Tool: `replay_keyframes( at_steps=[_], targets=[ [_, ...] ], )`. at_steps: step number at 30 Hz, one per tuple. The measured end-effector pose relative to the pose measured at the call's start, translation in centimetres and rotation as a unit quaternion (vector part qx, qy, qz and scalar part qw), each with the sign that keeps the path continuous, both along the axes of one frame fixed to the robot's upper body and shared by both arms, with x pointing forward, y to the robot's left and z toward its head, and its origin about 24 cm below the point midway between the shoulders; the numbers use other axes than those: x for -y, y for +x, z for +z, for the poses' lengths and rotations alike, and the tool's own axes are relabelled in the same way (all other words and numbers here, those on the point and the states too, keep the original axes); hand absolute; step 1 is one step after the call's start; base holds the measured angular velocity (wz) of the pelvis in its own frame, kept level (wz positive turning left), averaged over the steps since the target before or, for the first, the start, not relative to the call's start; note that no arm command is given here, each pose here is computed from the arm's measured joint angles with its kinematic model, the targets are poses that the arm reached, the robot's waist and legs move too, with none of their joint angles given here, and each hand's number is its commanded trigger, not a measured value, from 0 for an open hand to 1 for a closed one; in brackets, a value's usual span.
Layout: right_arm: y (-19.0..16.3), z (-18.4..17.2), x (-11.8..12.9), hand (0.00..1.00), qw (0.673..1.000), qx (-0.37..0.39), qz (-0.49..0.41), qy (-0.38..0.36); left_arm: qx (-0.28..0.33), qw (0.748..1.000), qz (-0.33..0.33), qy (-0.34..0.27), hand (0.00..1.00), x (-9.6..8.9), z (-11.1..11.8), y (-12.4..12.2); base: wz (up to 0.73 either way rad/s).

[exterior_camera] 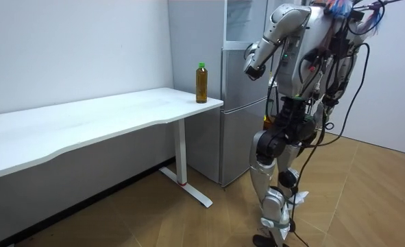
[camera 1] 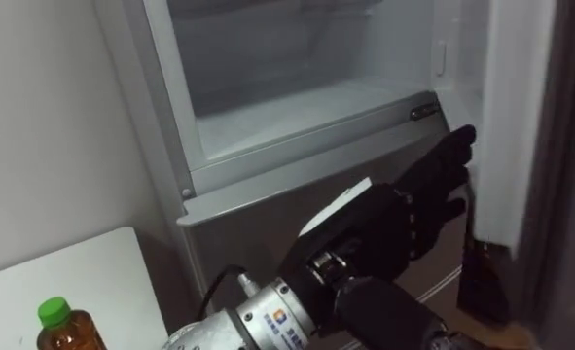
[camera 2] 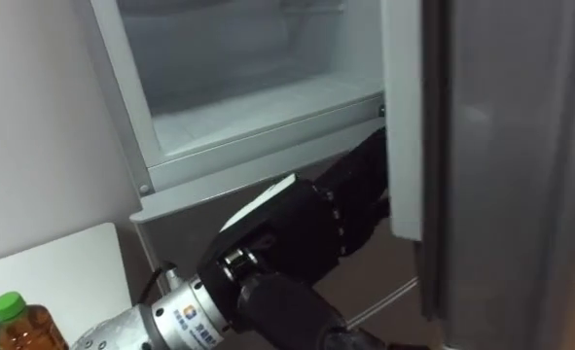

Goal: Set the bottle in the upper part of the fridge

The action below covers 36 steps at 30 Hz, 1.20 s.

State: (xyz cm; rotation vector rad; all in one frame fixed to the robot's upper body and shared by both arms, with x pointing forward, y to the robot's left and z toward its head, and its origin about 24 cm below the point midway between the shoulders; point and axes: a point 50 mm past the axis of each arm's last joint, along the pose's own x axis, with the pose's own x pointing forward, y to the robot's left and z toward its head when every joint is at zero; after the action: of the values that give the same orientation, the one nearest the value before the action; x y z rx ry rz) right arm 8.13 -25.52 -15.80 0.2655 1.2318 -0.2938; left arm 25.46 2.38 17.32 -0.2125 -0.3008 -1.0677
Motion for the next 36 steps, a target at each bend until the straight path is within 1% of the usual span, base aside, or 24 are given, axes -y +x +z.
replay_keyframes(
  at_steps=[19,36],
  targets=[
    [-0.35,-0.01,0.32,0.00,1.000,-0.011,0.002,-0.014,0.001,1.000,-0.026,0.010,0.00,0.17,-0.38,-0.07,0.00],
    [-0.35,-0.05,0.22,0.00,1.000,-0.015,0.009,-0.020,-0.004,1.000,-0.023,0.015,0.00,0.13,-0.75,0.11,0.00]
  ],
)
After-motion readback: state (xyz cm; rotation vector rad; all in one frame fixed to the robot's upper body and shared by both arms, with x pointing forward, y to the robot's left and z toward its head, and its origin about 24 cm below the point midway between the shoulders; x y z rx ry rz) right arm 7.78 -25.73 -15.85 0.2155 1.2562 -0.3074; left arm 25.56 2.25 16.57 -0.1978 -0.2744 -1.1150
